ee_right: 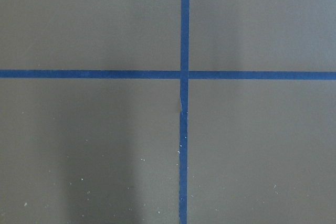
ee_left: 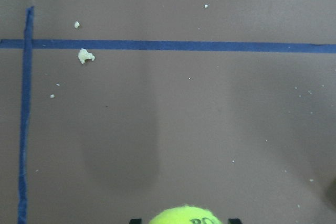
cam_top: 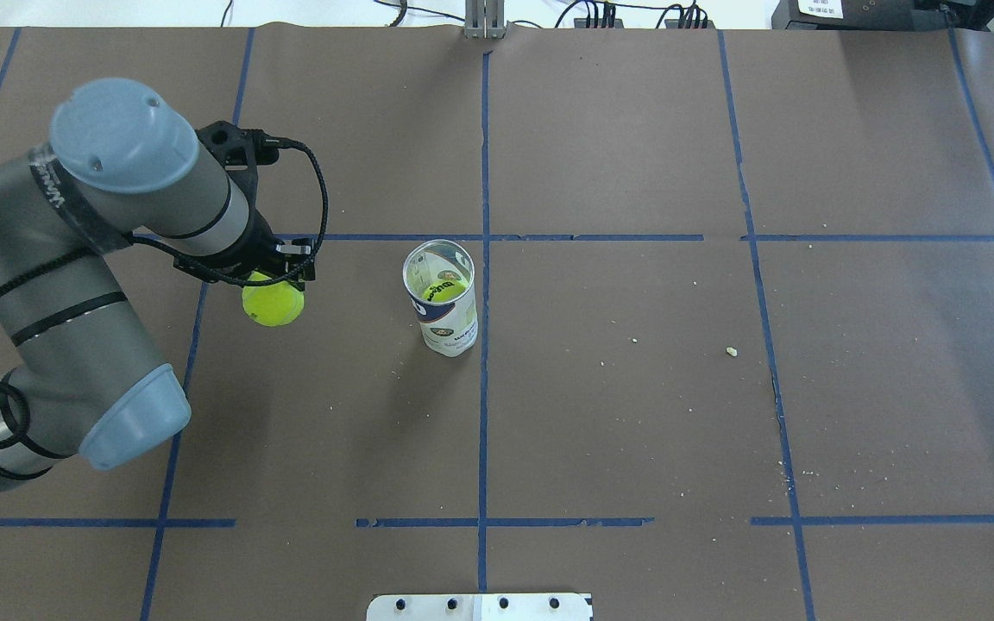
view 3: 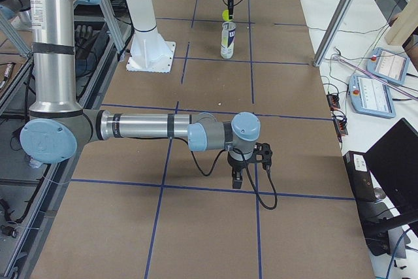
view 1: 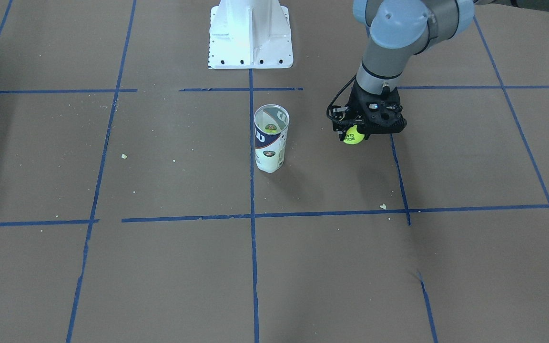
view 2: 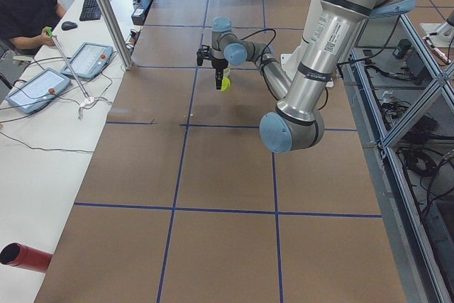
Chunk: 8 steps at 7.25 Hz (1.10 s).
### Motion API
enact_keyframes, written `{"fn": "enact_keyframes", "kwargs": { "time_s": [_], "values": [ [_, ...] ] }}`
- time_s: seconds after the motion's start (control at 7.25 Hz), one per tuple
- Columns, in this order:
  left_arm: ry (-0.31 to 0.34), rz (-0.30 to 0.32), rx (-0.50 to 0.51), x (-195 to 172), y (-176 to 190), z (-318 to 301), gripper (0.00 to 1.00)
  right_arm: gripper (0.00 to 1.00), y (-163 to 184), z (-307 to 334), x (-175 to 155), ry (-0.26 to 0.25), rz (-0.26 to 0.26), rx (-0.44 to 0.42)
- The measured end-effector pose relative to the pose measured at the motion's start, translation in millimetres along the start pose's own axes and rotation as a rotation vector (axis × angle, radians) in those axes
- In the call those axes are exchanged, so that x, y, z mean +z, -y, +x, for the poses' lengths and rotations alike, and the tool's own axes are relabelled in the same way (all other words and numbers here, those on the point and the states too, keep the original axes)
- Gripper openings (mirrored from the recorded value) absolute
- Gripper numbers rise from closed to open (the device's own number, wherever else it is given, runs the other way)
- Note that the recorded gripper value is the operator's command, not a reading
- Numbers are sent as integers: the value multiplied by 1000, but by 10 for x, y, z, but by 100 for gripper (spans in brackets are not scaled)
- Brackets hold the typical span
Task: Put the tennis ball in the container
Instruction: 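Lift the ball with the left gripper and carry it over the clear container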
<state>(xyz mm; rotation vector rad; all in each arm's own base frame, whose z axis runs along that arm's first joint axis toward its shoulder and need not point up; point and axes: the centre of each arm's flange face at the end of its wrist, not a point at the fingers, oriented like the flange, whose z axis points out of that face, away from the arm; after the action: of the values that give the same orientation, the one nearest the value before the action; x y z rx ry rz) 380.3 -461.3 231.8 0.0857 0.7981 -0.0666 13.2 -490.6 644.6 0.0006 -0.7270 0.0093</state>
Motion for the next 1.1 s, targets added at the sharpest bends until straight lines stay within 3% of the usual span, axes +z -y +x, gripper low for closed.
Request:
{"fn": "enact_keyframes", "kwargs": {
  "time_s": [0.28,0.55,1.1],
  "values": [
    [-14,-7,-28,-818,78,346,0,100,0,0,1,0,0,0],
    [-76,-57,-53,-1236,74,778,0,100,0,1,-1,0,0,0],
    [-114,-88,-105,-931,357,1347,0,100,0,1,-1,0,0,0]
  ]
}}
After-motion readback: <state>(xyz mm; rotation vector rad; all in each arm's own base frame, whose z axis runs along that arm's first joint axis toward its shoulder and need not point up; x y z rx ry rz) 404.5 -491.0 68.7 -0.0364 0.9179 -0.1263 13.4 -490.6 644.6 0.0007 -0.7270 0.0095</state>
